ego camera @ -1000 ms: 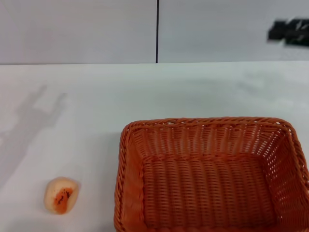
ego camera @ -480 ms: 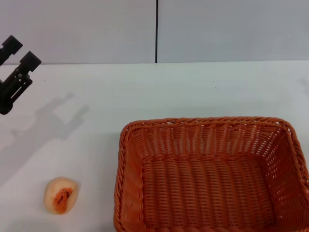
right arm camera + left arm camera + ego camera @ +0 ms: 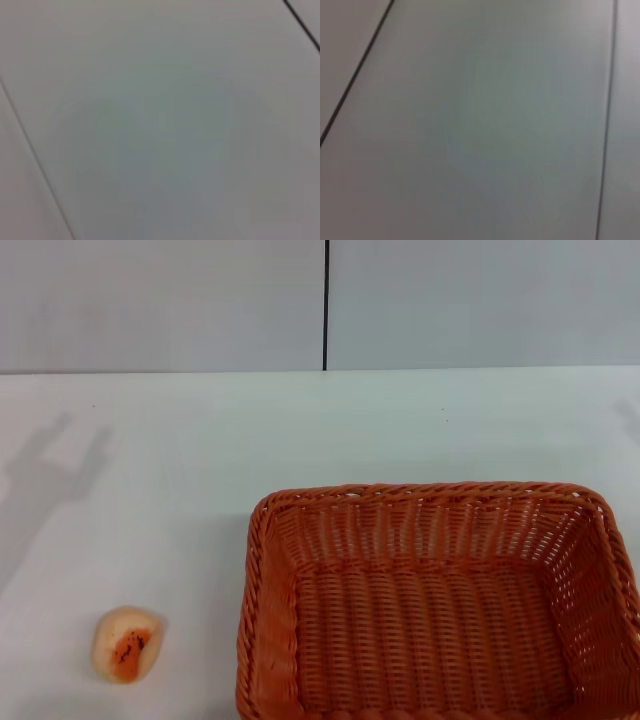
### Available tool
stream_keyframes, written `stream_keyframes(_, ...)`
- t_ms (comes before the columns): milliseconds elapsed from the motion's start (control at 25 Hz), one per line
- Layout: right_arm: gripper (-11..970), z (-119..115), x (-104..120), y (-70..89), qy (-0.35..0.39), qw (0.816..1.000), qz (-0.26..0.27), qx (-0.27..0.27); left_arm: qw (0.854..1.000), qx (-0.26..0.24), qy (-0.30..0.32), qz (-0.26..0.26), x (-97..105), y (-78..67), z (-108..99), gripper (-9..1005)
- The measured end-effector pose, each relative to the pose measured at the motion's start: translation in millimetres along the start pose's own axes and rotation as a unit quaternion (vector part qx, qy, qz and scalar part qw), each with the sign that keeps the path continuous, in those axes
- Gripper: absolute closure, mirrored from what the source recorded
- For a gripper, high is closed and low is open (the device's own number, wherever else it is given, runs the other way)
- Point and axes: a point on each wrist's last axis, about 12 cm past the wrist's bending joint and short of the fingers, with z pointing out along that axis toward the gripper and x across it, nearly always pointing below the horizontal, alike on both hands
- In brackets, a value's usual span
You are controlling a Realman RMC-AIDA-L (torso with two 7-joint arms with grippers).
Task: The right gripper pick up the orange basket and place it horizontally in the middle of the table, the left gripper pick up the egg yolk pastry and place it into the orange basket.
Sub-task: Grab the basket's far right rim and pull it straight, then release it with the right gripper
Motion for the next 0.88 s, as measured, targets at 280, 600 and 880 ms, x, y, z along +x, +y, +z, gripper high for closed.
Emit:
stream_keyframes(280, 422, 5.8, -0.6, -2.2, -0.001, 1.000, -0.002, 0.008, 0.999, -0.019, -0.008, -0.032, -0.4, 4.8, 4.2, 396)
stream_keyframes(600, 417, 17.6, -0.1, -1.8, 0.001, 1.000, -0.004, 0.006, 0.996, -0.060, -0.024, -0.064, 5.3, 11.7, 12.4, 399)
stream_keyframes(880, 412, 23.8, 3.9, -3.3, -0.007, 1.000, 0.005, 0.026, 0.986, -0.124, -0.064, -0.088, 7.1, 18.2, 7.4, 497)
